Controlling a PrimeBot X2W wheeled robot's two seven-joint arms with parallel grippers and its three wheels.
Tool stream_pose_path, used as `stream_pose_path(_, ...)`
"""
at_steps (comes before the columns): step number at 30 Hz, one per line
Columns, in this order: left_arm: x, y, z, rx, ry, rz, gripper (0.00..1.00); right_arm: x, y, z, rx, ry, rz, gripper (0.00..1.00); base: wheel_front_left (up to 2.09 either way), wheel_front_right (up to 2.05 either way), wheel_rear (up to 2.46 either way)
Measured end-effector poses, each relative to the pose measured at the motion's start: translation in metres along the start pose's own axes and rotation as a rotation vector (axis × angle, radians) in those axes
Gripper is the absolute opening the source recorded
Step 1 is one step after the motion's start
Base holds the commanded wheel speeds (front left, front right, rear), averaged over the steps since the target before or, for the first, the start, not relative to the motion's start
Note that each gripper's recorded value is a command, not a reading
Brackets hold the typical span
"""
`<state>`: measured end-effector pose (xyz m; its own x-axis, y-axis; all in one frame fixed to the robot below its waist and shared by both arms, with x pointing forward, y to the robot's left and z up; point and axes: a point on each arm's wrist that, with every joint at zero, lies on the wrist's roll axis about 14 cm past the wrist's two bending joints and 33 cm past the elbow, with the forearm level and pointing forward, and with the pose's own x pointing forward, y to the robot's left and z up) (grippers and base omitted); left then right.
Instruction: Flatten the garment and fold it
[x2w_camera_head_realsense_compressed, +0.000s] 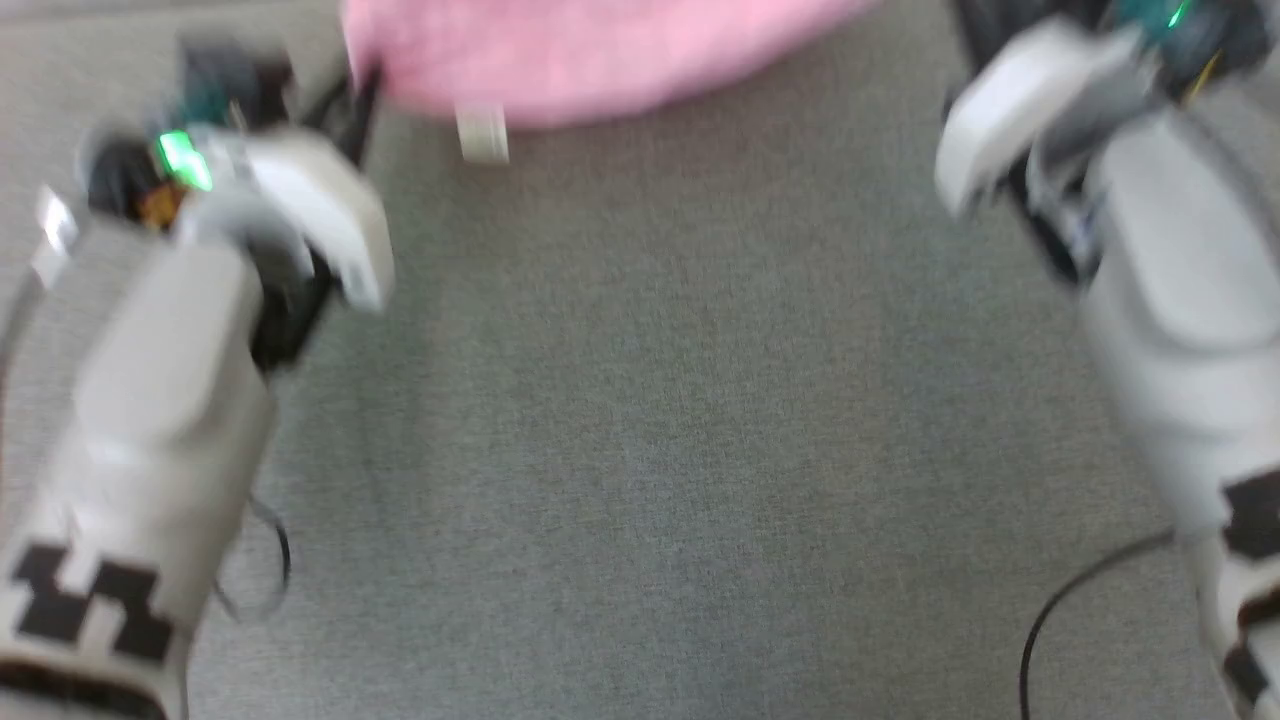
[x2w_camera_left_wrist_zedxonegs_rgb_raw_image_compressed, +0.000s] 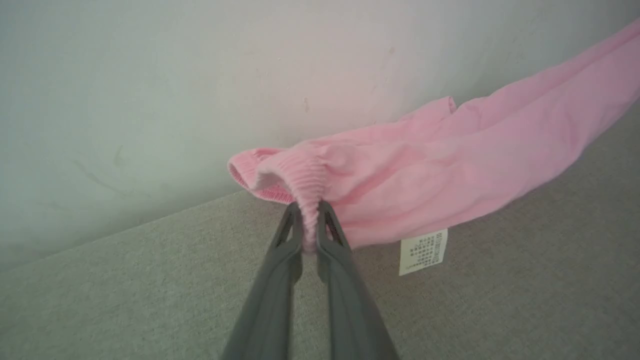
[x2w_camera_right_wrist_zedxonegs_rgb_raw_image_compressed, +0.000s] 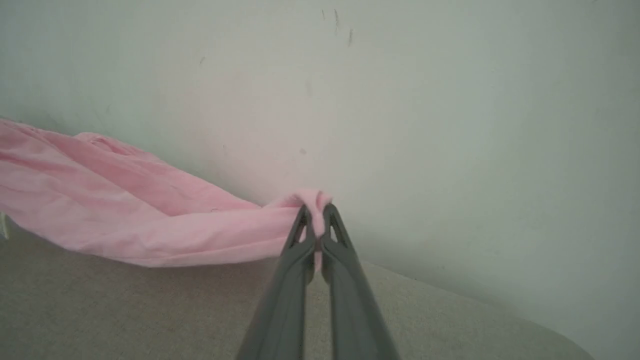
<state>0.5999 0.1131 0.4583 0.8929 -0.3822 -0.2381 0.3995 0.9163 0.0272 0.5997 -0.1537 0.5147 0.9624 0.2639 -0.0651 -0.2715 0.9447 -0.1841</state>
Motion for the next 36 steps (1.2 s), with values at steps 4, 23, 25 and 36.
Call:
stream_pose_path(4, -0.035, -0.006, -0.023, 0.006, 0.041, 0.007, 0.00, -0.032, 0.013, -0.017, 0.042, 0.037, 0.025, 0.00, 0.00, 0.00, 0.00)
stream_pose_path(23, -0.191, -0.073, -0.062, 0.004, 0.128, -0.018, 0.00, -0.192, 0.037, -0.081, 0.148, 0.367, 0.113, 0.00, 0.00, 0.00, 0.00)
stream_pose_path(25, -0.205, -0.085, -0.067, -0.016, 0.135, -0.029, 0.00, -0.210, 0.037, -0.090, 0.155, 0.426, 0.116, 0.00, 0.00, 0.00, 0.00)
stream_pose_path(36, -0.273, -0.138, -0.095, -0.096, 0.206, -0.097, 0.00, -0.298, 0.028, -0.116, 0.214, 0.697, 0.103, 0.00, 0.00, 0.00, 0.00)
